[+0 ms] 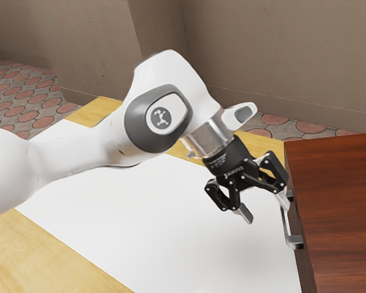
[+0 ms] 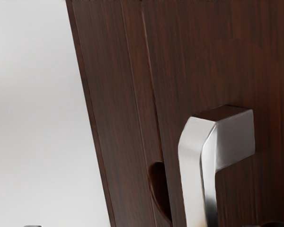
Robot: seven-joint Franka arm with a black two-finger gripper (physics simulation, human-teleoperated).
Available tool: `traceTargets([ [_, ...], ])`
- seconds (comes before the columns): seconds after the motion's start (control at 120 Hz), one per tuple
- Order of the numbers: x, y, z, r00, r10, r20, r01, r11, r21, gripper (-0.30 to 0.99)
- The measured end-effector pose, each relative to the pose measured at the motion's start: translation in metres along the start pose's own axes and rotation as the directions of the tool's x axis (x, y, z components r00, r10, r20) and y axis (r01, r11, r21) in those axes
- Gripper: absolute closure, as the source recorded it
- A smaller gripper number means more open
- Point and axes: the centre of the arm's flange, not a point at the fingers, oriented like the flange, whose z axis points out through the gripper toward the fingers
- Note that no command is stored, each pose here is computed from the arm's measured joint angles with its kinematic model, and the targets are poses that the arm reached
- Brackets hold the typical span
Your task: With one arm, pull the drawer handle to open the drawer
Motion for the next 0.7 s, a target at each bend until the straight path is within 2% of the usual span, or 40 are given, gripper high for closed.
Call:
traceTargets([
  [0.458,0.002,0.002,0.017,0.998,-0.056,-0.009,0.056,0.998,0.011,0.2],
  [0.7,0.002,0.0,0.019,0.996,-0.087,-0.011,0.087,0.996,0.016,0.28],
])
